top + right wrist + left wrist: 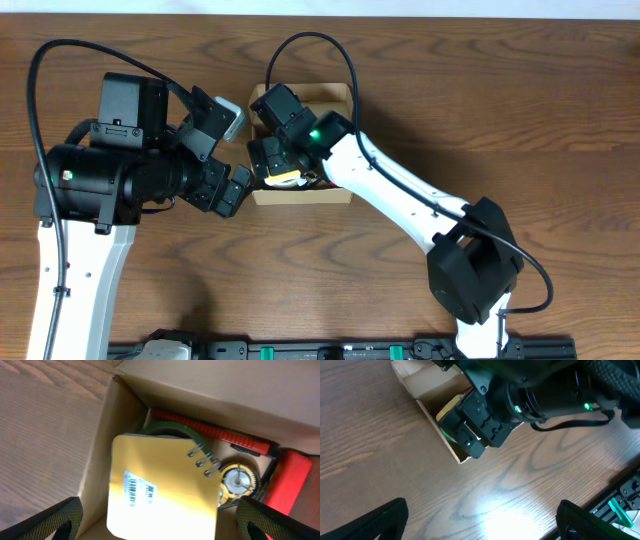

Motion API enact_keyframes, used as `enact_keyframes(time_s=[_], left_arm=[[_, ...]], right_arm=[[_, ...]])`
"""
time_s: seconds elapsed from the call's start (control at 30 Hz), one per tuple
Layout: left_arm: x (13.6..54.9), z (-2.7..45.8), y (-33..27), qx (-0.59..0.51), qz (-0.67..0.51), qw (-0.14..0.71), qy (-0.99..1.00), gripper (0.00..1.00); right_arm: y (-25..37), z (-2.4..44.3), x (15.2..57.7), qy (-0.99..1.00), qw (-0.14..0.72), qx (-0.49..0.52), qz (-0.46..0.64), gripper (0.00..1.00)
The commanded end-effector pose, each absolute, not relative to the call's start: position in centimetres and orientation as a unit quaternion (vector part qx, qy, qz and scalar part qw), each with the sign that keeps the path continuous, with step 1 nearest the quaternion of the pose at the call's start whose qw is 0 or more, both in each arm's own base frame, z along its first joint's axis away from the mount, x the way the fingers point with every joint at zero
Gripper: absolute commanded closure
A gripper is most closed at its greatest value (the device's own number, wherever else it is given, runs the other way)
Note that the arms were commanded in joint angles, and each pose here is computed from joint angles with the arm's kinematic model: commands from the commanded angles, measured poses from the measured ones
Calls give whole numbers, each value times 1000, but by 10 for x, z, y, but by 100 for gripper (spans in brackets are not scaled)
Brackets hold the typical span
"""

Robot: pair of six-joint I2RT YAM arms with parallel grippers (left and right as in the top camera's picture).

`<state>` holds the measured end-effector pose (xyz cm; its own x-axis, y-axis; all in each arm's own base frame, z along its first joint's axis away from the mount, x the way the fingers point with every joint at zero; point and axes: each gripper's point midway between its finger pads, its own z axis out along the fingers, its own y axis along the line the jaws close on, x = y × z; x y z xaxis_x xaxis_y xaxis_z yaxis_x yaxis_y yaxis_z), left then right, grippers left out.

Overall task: Pack container
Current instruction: 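Carry the notepad into the box on top and release it, then raise both grippers to the box lid flaps on either side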

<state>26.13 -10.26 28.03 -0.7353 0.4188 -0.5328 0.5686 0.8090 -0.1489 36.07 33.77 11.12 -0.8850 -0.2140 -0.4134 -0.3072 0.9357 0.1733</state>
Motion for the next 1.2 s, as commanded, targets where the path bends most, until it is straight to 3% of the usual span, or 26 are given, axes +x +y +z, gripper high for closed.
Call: enact_keyframes(time_s=[0.0,0.1,0.17,0.23,0.27,0.3,0.53,0.9,1.03,1.17], left_arm=[[262,285,-102,271,-149,252,917,5],[262,285,-102,271,-149,252,917,5],[262,285,-102,271,-149,252,917,5],[262,285,-102,271,-149,252,917,5],[262,285,-102,271,-149,252,917,5],[262,285,-102,271,-149,252,917,4],[262,285,-102,271,-149,252,917,5],[287,298,-103,280,-133,307,900,5],[313,297,-92,290,-117,332,890,5],[343,292,-84,265,-208,345,876,5]], right_arm=[[317,149,380,955,238,-126,123,1],[291,185,394,944,273,-129,129,6],[267,211,402,937,299,-126,129,20],[240,230,409,935,316,-105,124,51],[228,236,411,935,320,-94,121,79],[214,239,414,936,321,-80,116,98],[148,197,435,959,261,-8,110,99],[149,87,440,963,171,28,204,99],[156,77,443,956,182,26,229,99],[157,76,447,953,191,33,233,99]])
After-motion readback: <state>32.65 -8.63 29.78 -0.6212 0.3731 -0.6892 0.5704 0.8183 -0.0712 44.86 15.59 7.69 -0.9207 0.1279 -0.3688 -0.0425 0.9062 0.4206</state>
